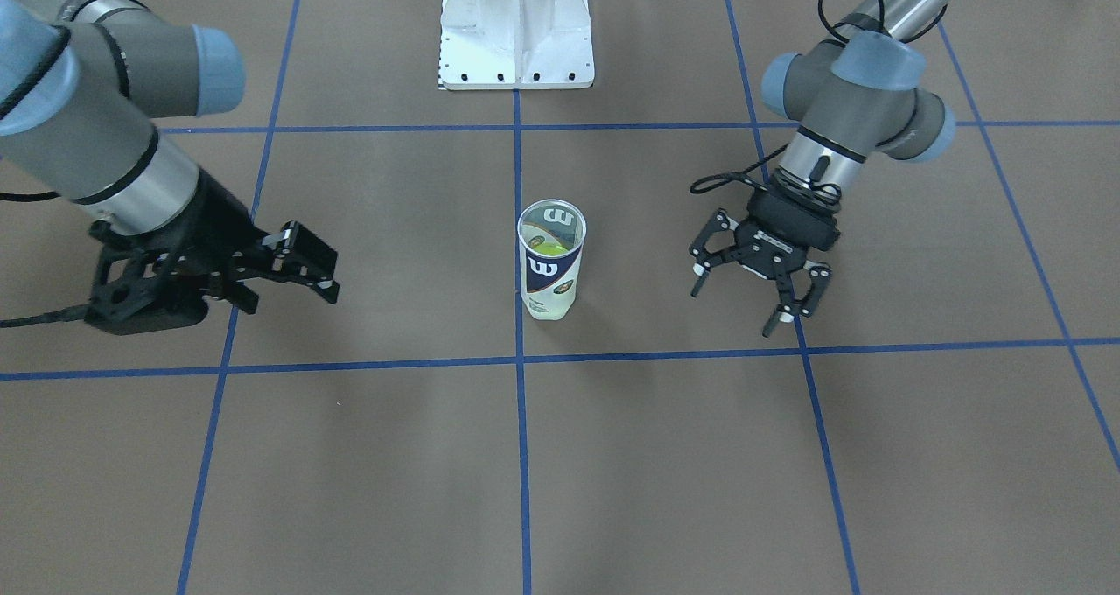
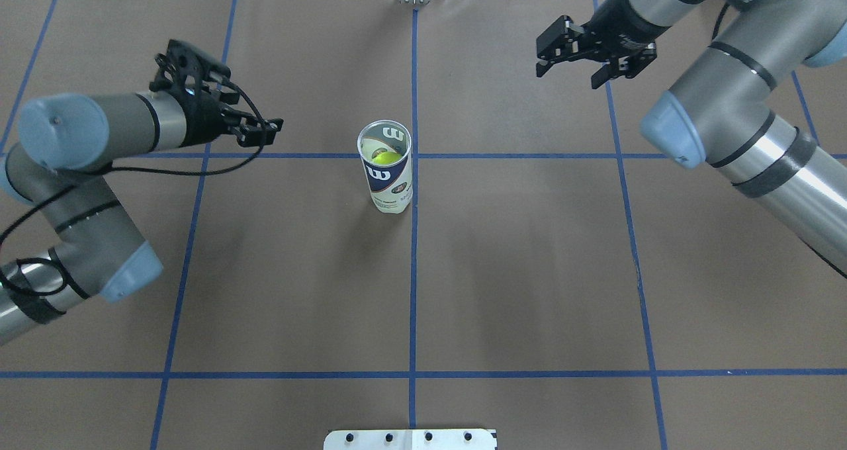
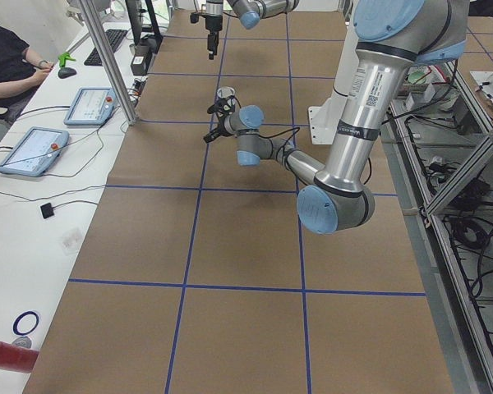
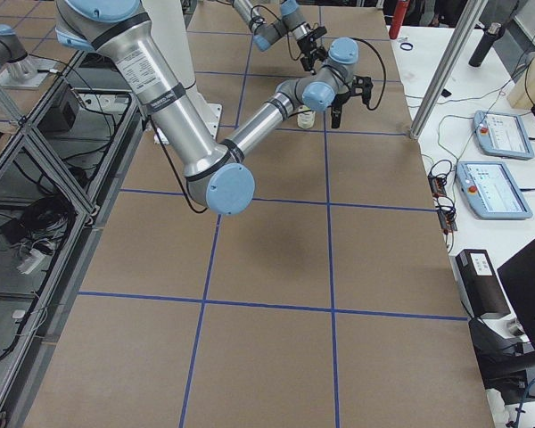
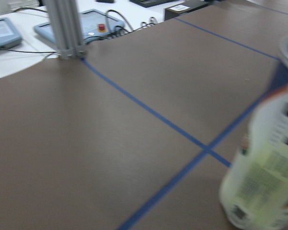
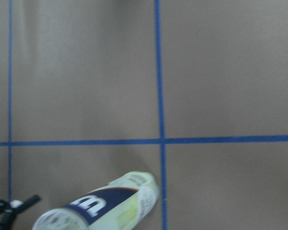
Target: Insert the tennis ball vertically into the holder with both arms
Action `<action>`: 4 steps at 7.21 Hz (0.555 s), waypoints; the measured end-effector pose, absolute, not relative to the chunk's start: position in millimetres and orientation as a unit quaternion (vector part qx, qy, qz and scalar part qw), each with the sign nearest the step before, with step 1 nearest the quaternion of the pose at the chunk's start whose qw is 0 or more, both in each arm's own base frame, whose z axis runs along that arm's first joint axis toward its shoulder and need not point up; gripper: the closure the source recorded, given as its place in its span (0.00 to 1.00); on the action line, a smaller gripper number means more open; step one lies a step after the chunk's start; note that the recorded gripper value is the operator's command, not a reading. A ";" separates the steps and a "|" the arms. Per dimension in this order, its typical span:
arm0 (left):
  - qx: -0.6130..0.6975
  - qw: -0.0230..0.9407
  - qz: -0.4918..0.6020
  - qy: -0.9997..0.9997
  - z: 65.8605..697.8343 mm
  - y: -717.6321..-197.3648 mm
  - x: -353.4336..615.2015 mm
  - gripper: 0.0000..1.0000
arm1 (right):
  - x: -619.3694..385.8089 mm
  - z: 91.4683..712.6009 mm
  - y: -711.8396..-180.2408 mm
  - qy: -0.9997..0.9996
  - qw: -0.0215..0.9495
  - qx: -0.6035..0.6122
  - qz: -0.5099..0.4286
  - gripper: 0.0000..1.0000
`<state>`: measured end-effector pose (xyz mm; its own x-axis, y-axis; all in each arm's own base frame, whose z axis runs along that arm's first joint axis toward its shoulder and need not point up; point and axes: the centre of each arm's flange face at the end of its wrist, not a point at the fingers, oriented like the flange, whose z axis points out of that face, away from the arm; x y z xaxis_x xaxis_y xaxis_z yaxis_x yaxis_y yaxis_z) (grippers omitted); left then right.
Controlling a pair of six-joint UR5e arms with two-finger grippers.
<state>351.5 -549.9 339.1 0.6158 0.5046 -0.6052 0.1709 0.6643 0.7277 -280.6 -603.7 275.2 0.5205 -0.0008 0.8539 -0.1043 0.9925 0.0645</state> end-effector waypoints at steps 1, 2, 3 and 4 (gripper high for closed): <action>0.334 0.843 0.090 0.411 337.6 -582.7 322.2 0.00 | -250.9 316.3 -618.2 -0.469 0.881 0.062 0.020 0.00; 0.294 0.865 0.087 0.396 341.9 -600.6 305.2 0.00 | -226.6 350.8 -633.7 -0.449 0.891 0.061 0.021 0.01; 0.270 0.880 0.097 0.378 352.5 -611.9 290.4 0.00 | -203.5 384.8 -649.3 -0.431 0.900 0.056 0.024 0.01; 0.241 0.900 0.109 0.346 375.3 -625.2 271.1 0.19 | -185.7 417.9 -659.7 -0.416 0.908 0.045 0.022 0.00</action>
<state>271.1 -625.2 375.3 0.7375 0.3626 -0.5698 -0.0292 0.8600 0.5095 -185.7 -659.7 417.9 0.6537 0.0021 0.7568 -0.0764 0.9951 0.0632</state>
